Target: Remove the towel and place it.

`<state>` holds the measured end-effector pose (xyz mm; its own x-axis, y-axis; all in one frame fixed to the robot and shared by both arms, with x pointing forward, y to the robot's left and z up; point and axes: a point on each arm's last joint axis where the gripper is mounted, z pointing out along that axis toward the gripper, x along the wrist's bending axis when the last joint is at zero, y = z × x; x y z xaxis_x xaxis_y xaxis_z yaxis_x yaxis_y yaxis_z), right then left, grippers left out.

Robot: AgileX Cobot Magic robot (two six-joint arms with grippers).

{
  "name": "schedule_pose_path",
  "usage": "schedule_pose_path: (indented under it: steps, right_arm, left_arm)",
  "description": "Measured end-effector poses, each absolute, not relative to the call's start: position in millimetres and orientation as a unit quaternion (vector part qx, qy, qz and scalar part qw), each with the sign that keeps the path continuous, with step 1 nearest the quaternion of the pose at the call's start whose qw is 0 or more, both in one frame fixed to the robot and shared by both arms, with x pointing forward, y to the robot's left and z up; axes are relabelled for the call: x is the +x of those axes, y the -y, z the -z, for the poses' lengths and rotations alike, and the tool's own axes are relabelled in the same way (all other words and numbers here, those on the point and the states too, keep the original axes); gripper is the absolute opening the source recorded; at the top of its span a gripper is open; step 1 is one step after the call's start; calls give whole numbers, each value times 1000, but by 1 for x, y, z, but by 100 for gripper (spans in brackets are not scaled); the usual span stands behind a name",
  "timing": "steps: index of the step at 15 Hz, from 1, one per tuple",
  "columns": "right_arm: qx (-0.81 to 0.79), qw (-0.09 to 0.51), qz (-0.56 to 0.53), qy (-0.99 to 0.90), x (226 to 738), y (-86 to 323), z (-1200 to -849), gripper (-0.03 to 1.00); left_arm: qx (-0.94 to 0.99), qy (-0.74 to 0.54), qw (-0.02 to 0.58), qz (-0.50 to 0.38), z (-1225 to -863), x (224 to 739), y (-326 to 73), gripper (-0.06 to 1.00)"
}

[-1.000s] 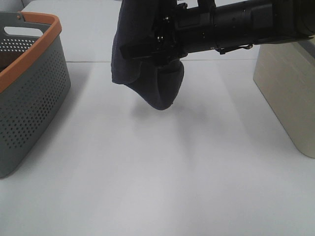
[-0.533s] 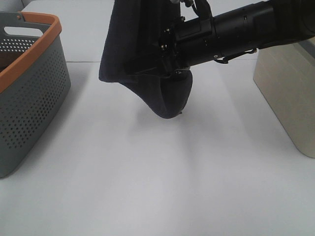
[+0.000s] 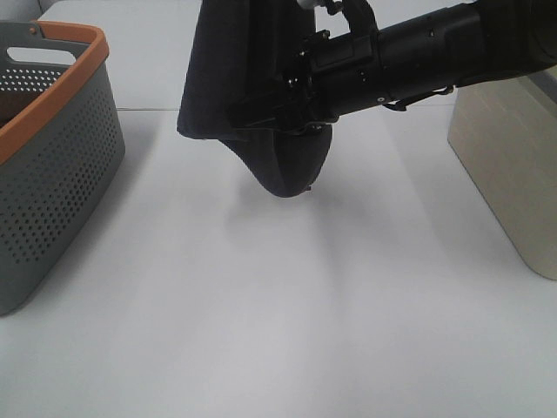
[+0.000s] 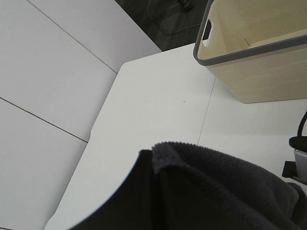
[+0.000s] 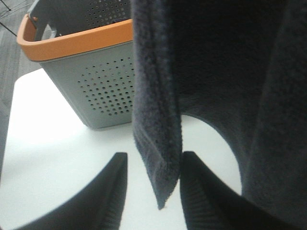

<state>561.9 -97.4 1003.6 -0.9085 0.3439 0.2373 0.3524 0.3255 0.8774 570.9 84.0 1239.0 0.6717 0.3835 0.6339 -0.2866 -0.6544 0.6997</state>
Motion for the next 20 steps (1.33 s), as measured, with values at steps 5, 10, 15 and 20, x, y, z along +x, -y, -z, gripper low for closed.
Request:
schedule_pose_path:
  steps: [5, 10, 15, 20]
  right_arm:
    - [-251, -63, 506, 823, 576, 104, -993, 31]
    - [-216, -26, 541, 812, 568, 97, -999, 31]
    - [-181, -20, 553, 813, 560, 81, -997, 25]
    - [-225, 36, 505, 832, 554, 84, -989, 0]
  left_arm:
    - [815, -30, 415, -404, -1239, 571, -84, 0]
    - [815, -30, 415, -404, -1239, 571, -84, 0]
    - [815, -30, 415, -404, -1239, 571, -84, 0]
    - [815, -30, 414, -403, -1239, 571, -84, 0]
